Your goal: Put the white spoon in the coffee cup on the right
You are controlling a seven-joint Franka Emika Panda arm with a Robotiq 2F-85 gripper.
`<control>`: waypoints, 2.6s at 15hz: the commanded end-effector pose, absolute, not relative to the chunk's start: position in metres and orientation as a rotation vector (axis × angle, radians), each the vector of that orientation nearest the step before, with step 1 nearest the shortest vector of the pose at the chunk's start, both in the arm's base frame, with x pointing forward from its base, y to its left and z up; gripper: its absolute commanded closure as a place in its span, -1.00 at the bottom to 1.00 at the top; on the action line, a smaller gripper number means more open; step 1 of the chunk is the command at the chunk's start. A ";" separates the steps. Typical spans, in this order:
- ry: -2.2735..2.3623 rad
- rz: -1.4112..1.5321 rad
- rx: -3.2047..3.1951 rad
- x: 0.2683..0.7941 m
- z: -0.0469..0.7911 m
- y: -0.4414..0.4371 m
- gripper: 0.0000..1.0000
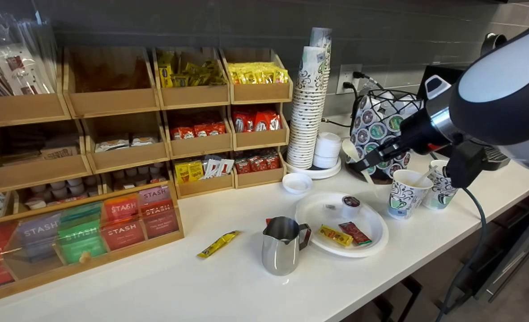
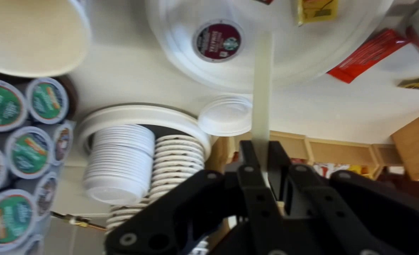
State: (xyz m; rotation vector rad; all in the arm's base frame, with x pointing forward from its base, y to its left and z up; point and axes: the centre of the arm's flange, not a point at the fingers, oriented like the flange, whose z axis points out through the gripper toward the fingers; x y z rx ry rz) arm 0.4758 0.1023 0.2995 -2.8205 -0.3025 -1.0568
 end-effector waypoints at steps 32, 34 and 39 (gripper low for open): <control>0.803 -1.253 -2.718 0.416 0.321 -0.012 -1.00; 0.823 -1.223 -2.676 0.398 0.324 -0.010 -1.00; 0.292 -1.383 -2.687 0.365 0.332 0.034 -1.00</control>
